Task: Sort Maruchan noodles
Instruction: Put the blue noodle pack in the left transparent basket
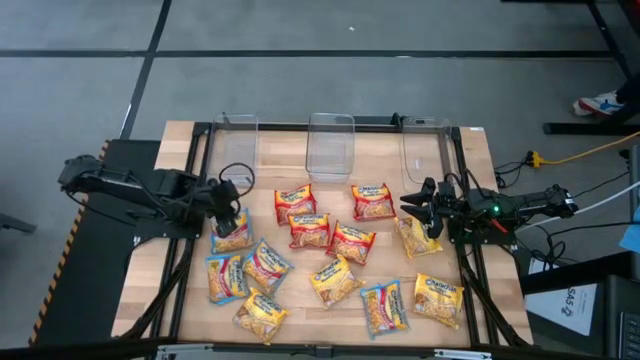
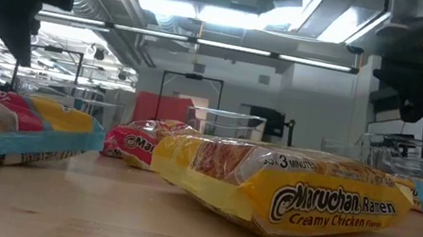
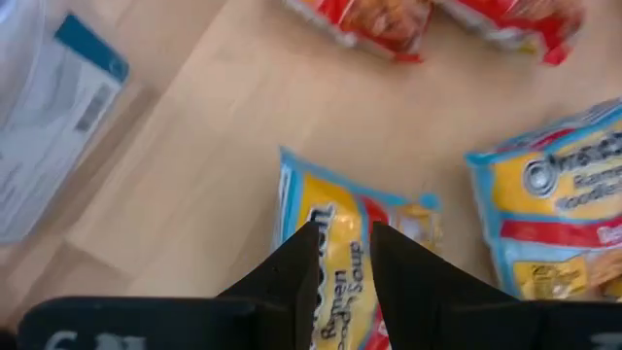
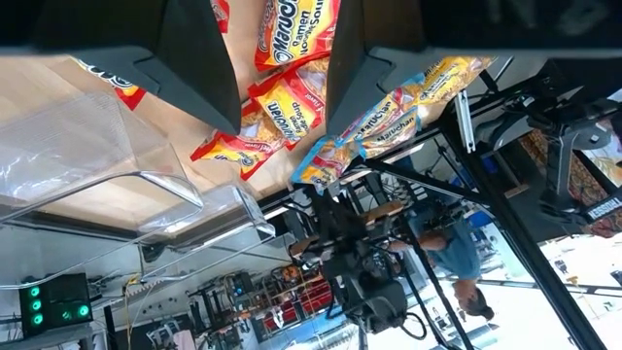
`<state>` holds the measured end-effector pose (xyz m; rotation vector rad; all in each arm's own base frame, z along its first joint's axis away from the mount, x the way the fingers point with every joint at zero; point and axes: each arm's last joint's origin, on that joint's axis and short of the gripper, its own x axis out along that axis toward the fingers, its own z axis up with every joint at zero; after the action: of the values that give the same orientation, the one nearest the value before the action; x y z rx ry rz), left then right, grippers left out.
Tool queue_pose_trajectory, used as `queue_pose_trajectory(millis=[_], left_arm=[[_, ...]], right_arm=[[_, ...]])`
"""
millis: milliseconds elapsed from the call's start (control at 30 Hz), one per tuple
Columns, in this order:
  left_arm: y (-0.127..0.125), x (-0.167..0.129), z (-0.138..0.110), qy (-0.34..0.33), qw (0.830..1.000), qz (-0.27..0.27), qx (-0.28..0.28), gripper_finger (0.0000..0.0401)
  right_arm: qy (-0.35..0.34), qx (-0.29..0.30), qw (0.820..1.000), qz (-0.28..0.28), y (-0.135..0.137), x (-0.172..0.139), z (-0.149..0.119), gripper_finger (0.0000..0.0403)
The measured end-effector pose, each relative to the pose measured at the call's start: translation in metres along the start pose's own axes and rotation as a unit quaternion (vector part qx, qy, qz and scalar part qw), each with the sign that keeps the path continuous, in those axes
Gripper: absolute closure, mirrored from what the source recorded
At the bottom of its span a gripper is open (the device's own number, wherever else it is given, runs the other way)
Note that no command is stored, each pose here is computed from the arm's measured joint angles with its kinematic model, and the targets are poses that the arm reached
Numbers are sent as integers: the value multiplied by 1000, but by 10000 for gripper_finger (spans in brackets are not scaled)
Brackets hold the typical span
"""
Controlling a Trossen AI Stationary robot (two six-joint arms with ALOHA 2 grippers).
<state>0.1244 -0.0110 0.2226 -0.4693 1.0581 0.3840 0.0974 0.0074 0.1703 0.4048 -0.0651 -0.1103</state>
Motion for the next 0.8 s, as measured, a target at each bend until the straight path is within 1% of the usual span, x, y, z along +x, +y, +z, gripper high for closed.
queue_pose_trajectory(millis=[100, 200, 433, 500, 667, 800], left_arm=[[-1, 6, -2, 40, 999, 2, 2, 312], [-1, 15, -5, 65, 998, 13, 4, 312], [0, 27, -8, 92, 995, 36, 6, 312], [1, 30, -10, 96, 995, 39, 0, 312], [4, 40, -18, 115, 993, 25, -18, 312], [6, 48, -23, 122, 992, 9, -21, 312]], right_arm=[[0, 0, 1000, 0, 0, 0, 0, 246], [0, 0, 1000, 1, 0, 0, 0, 246], [0, 0, 1000, 1, 0, 0, 0, 246], [0, 0, 1000, 1, 0, 0, 0, 246], [0, 0, 1000, 1, 0, 0, 0, 246], [0, 0, 1000, 0, 0, 0, 0, 246]])
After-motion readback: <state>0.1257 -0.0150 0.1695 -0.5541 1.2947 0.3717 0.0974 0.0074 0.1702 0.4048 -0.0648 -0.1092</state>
